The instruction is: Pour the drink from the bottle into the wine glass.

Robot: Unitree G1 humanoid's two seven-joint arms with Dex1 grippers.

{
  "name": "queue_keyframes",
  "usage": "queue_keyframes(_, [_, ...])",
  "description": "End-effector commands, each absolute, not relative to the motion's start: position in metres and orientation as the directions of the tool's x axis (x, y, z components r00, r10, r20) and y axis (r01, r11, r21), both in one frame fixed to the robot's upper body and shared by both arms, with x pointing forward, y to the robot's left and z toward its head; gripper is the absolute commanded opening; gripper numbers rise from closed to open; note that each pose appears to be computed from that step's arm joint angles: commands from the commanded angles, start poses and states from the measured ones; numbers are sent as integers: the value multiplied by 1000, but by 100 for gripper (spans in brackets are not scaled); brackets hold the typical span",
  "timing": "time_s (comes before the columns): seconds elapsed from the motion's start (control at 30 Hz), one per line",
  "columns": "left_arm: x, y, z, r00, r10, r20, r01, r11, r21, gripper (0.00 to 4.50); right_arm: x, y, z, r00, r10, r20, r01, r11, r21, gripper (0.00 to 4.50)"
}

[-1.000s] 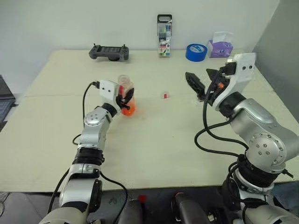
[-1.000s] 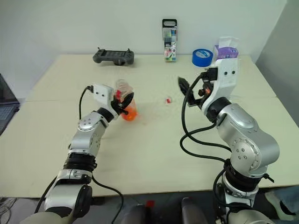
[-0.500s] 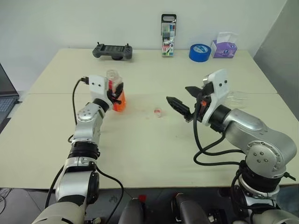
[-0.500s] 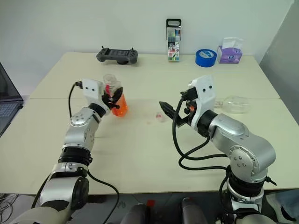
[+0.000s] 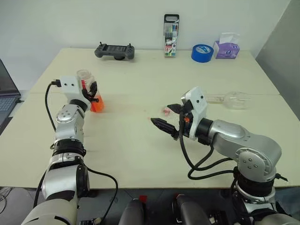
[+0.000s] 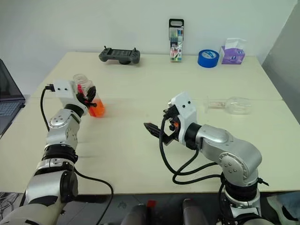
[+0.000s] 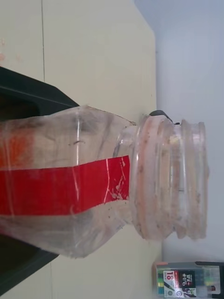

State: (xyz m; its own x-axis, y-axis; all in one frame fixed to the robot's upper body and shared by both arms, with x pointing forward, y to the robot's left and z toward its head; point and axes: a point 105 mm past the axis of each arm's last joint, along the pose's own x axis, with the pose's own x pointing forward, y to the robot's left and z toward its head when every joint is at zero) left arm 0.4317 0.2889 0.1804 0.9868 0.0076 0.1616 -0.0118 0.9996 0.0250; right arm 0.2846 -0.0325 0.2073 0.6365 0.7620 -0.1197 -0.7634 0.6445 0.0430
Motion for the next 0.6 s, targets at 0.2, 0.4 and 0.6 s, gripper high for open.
queue_keyframes(0.2, [432, 294, 198, 974, 17, 224, -22, 1000, 18, 325, 282, -30, 217, 646, 759, -83, -762, 648, -3, 450])
queue_keyframes(0.4, [430, 293, 188, 980, 19, 199, -28, 999, 44, 449, 284, -32, 216, 652, 753, -87, -756, 654, -9, 450])
queue_keyframes(0.6, [421, 293, 172, 984, 35, 172, -47, 997, 65, 449, 287, -36, 217, 664, 744, -76, -746, 666, -6, 450])
